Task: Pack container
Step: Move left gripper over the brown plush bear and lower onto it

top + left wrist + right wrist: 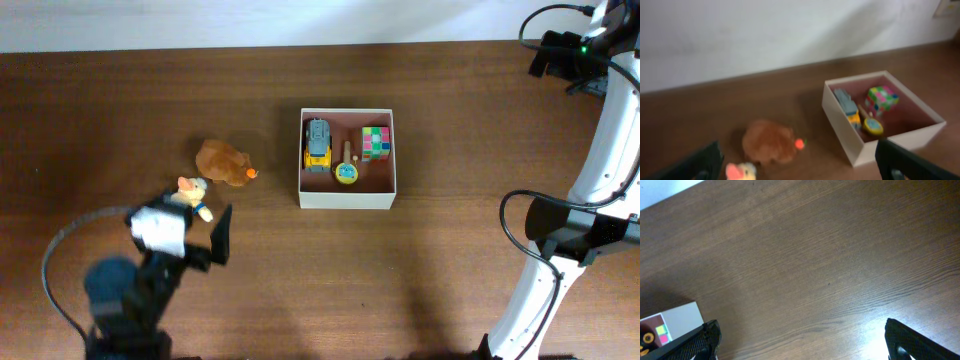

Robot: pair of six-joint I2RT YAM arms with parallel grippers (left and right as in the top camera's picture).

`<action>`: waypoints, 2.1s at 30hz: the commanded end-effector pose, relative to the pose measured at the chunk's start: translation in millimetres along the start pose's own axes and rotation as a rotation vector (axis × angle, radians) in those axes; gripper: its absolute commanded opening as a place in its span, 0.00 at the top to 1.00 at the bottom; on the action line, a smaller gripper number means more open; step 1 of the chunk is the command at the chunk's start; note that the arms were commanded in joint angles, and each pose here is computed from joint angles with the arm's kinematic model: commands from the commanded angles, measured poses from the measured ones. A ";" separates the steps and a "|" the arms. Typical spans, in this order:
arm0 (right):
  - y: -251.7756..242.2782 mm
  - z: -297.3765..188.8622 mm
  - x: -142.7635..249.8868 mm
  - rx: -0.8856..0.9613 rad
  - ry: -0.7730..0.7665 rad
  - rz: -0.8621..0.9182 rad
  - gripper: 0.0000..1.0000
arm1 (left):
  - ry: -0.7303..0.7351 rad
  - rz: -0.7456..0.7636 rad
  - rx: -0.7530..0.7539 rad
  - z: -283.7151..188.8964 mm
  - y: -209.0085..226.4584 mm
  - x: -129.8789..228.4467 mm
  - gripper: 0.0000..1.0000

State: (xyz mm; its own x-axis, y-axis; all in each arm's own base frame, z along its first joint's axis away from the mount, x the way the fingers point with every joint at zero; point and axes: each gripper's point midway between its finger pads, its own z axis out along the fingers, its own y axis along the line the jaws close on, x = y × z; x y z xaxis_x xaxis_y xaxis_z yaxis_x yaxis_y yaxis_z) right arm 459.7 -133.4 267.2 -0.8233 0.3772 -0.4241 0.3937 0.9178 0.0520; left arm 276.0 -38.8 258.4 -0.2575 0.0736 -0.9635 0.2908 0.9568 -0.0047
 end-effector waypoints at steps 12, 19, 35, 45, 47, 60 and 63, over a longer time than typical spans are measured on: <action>0.1 -1.9 0.5 -0.004 -0.001 0.010 0.01 | 0.350 -0.251 0.405 81.0 -26.0 -7.3 0.01; 0.1 -1.9 0.5 -0.005 0.000 0.010 0.01 | 0.515 -0.417 0.166 115.0 13.8 43.8 0.01; 0.1 -1.9 0.5 -0.004 -0.001 0.010 0.01 | 0.497 -0.298 -0.107 163.6 71.7 69.3 0.01; 0.1 -1.9 0.5 -0.004 -0.001 0.010 0.01 | 0.566 -0.190 -0.166 193.9 73.0 108.0 0.01; -0.1 -1.9 0.4 -0.004 -0.001 0.011 0.01 | 0.585 -0.189 -0.181 195.0 75.7 115.8 0.01; 0.1 -1.9 0.5 -0.004 -0.001 0.010 0.01 | 0.603 -0.192 -0.179 196.0 75.4 122.5 0.17; 0.1 -1.9 0.5 -0.004 -0.001 0.010 0.01 | 0.609 -0.193 -0.179 197.4 75.5 126.1 0.15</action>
State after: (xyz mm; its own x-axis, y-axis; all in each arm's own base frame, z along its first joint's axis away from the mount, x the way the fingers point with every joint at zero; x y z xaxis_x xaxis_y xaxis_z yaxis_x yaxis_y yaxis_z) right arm 459.7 -133.3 267.2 -0.8232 0.3776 -0.4240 0.3939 0.9177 0.0525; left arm 443.2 -14.5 85.9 -0.7806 -0.0176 -0.6248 0.0427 0.9958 -0.0814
